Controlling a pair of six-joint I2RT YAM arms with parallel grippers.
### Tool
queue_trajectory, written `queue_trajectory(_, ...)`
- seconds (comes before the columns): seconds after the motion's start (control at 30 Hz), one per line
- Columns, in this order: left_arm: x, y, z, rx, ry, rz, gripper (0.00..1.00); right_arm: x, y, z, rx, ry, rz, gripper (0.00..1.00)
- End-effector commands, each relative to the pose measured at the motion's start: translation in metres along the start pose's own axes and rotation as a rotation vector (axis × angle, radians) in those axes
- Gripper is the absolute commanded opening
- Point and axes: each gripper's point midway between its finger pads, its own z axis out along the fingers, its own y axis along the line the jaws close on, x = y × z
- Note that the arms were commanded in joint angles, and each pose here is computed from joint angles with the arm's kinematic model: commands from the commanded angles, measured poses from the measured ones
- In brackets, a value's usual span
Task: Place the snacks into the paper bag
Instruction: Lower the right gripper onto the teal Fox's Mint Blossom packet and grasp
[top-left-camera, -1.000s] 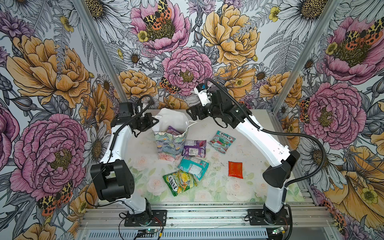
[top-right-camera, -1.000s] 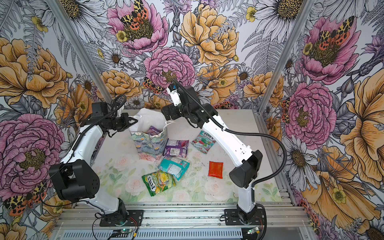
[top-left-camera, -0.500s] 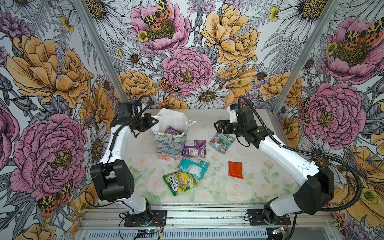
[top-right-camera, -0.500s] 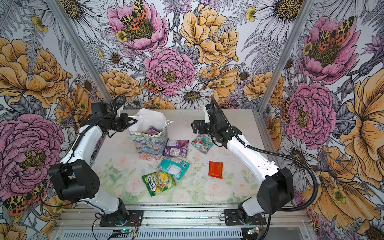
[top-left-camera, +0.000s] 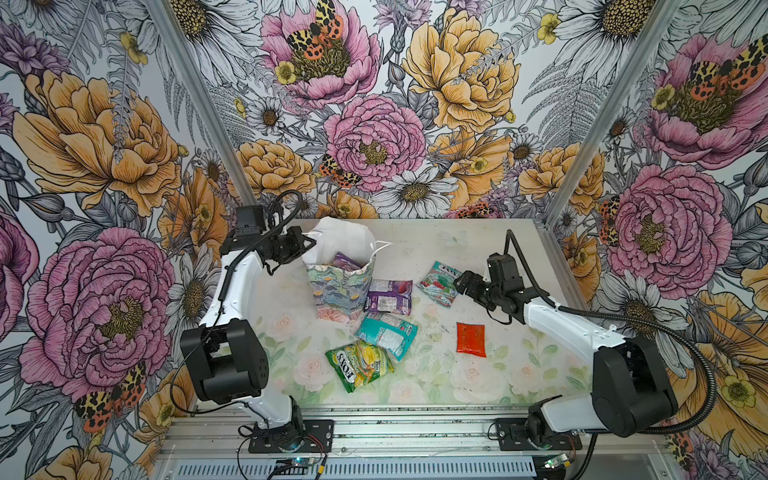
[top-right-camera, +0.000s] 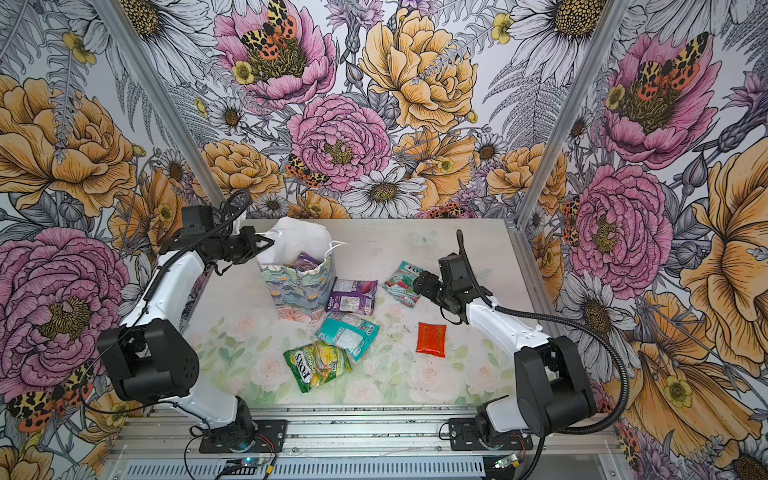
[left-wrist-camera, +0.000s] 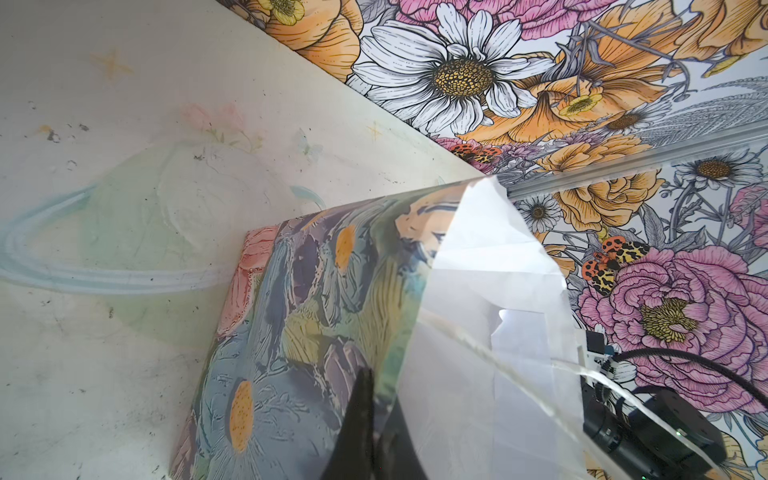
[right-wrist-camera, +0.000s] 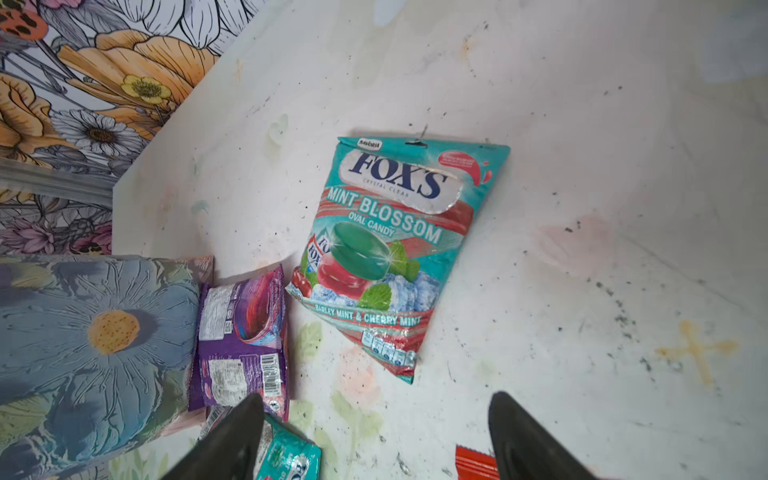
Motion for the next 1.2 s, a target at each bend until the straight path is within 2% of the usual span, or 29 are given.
queue_trajectory(0.0,0.003,-0.004,-0.007,0.012,-0.006,0.004,0.00,-0.012,0.010,0.013,-0.102,-0.033,0.096,0.82)
queue_trajectory(0.43,0.004,-0.002,-0.006,0.011,-0.002,0.001,0.00,-0.007,-0.014,0.059,-0.028,0.017,0.172,0.69)
queue_trajectory(0.8,0.002,-0.001,-0.007,0.010,-0.006,-0.003,0.00,-0.008,-0.017,0.086,-0.013,0.041,0.196,0.60)
queue_trajectory(1.0,0.001,-0.001,-0.008,0.010,-0.010,-0.002,0.00,0.003,-0.019,0.105,0.002,0.077,0.221,0.55)
queue_trajectory(1.17,0.002,-0.001,-0.009,0.014,-0.009,-0.004,0.00,0.007,-0.018,0.114,0.014,0.076,0.220,0.43)
